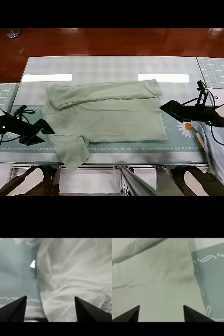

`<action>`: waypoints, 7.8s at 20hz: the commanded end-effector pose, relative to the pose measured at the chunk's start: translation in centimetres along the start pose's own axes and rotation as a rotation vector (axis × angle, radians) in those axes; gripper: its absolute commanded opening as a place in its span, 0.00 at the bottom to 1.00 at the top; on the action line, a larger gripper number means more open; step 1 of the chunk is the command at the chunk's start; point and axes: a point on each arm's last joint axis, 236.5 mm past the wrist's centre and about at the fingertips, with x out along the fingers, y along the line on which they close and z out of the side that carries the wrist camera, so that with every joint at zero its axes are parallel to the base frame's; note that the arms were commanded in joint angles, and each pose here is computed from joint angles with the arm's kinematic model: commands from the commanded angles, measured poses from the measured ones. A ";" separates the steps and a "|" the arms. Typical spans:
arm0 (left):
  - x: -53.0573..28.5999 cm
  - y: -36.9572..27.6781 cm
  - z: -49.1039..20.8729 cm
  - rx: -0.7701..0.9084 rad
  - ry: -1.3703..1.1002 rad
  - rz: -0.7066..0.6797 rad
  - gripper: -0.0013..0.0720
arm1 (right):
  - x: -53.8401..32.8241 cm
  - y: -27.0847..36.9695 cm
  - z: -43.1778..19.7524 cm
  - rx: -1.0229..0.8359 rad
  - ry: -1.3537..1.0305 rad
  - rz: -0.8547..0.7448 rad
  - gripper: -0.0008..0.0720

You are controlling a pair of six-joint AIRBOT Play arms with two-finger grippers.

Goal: Fold the shirts.

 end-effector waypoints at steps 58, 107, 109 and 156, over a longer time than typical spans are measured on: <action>-8.0 -19.5 19.8 0.334 -0.381 -0.321 0.04 | 9.8 4.0 14.9 -0.066 0.159 0.020 0.05; -8.3 -25.2 1.9 0.683 -0.586 -0.423 0.04 | -3.1 4.4 4.9 -0.270 0.175 -0.119 0.05; -6.4 -28.4 0.4 0.765 -0.544 -0.430 0.04 | -6.5 5.3 2.9 -0.292 0.093 -0.118 0.05; -22.0 -22.5 -7.1 0.739 -0.844 -0.424 0.04 | 16.5 32.5 -6.0 -0.684 0.365 0.217 0.05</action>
